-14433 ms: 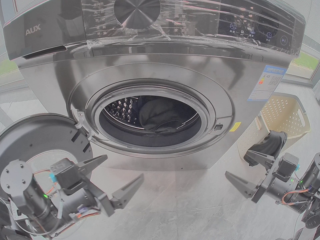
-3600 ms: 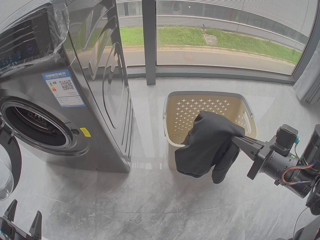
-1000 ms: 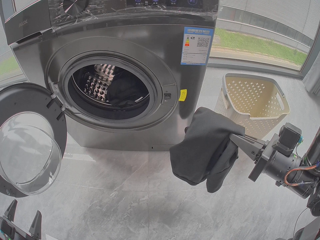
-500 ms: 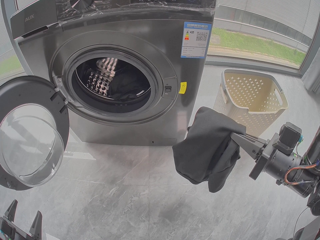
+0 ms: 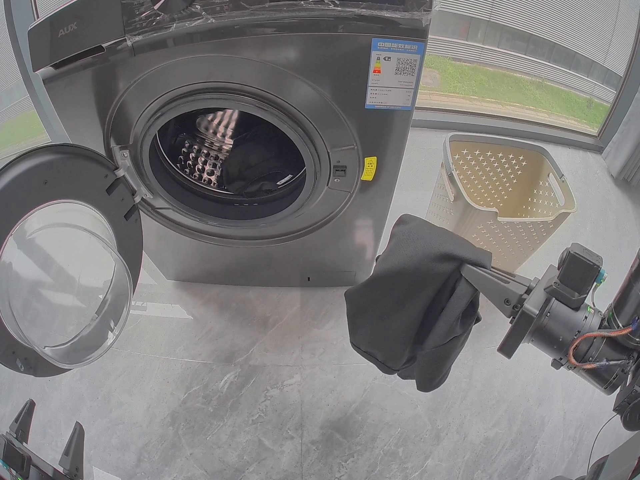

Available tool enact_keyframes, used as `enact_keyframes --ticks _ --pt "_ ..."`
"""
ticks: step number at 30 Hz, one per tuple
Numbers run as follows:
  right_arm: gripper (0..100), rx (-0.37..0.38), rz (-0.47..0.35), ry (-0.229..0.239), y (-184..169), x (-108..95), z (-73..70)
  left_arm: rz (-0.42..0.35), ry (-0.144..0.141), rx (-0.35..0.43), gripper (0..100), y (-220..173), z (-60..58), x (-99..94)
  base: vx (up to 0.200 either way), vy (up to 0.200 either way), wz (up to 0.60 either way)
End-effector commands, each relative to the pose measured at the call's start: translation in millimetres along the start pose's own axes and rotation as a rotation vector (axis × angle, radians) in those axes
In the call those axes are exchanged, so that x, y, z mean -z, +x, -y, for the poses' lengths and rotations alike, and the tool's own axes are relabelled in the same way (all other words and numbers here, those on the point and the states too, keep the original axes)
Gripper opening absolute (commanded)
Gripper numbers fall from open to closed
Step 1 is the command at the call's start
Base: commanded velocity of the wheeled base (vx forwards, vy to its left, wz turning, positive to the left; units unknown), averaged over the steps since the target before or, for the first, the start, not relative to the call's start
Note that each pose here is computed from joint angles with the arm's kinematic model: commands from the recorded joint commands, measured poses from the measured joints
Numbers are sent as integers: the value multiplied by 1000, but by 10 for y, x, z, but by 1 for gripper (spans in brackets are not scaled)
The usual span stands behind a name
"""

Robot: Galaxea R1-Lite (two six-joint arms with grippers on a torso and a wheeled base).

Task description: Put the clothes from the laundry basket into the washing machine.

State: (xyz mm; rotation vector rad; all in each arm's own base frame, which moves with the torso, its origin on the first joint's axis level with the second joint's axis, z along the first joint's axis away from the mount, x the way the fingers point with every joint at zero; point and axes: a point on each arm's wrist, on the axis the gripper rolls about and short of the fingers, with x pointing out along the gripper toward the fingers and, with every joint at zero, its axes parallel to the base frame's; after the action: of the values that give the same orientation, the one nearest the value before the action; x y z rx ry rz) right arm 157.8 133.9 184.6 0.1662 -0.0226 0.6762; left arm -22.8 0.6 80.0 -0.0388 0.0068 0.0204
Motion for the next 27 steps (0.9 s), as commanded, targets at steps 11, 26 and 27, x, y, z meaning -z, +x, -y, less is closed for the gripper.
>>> enact_keyframes --ticks 11,26,27 --pt "0 0 0 0 9 -2 0 -2 -1 -1 100 1 -2 39 0 182 0" --pt "0 -9 -1 2 31 -1 -18 -2 2 -3 100 1 -1 39 0 0 0" --pt "0 -8 -3 2 34 2 -17 0 2 -3 100 1 -1 37 0 0 0"
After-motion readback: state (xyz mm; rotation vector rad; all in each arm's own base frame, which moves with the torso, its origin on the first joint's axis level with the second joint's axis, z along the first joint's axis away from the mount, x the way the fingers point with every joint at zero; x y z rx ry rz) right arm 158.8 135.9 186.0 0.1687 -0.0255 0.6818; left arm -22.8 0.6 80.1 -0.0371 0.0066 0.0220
